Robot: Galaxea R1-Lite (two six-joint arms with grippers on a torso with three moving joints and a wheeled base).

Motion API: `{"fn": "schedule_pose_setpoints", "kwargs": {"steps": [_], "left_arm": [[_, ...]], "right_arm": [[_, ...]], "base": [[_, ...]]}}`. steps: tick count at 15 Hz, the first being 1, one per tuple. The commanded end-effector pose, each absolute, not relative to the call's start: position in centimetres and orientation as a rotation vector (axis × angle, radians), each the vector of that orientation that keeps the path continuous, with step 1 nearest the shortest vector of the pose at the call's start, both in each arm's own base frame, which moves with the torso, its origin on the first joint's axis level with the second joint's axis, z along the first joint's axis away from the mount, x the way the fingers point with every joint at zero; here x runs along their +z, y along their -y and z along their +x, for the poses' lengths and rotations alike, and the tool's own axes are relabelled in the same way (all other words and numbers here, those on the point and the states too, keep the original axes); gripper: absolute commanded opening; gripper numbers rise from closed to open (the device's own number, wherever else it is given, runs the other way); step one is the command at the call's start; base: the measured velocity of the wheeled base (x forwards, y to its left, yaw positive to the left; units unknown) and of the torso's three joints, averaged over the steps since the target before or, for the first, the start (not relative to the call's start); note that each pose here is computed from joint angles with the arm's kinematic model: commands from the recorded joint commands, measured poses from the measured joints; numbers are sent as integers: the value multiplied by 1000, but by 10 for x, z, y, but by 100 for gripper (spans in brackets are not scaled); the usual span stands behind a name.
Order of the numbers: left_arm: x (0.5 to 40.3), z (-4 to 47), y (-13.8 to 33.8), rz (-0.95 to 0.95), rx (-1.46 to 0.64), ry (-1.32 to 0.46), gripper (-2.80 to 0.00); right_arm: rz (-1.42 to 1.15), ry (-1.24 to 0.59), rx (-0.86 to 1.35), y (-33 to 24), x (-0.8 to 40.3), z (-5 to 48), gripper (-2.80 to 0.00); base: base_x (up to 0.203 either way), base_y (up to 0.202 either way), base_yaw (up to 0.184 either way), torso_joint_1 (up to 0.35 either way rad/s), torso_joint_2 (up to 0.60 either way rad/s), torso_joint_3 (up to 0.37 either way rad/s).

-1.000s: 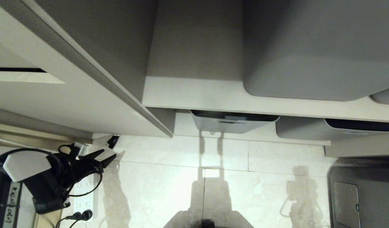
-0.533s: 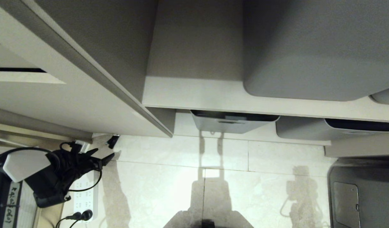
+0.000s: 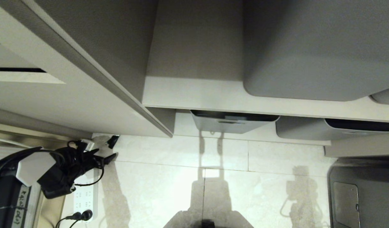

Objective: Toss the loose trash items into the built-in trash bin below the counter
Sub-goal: Pick up the garbage

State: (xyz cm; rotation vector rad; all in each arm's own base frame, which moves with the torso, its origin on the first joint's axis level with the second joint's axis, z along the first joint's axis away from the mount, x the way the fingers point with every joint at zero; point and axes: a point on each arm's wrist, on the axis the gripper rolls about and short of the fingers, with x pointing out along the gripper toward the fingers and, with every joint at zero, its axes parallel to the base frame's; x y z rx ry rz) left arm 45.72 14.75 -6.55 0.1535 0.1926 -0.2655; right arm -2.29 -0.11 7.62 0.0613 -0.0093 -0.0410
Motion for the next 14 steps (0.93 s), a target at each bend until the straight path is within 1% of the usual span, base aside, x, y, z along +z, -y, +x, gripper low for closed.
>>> {"fn": "schedule_pose_setpoints", "kwargs": {"steps": [1,9,14], "left_arm": [[-69,461,-144,159,-277,-182,0],[-57,477,-141,187,-278,-56,0],[-65,478,-139,187,-283,-35,0]], "right_arm": [[62,7,-41,1,76,-23,-280],[62,7,-41,1,76,-23,-280],[62,7,-41,1,76,-23,-280]], "base": [[0,0,0,0,0,0],[0,0,0,0,0,0],[0,0,0,0,0,0]]}}
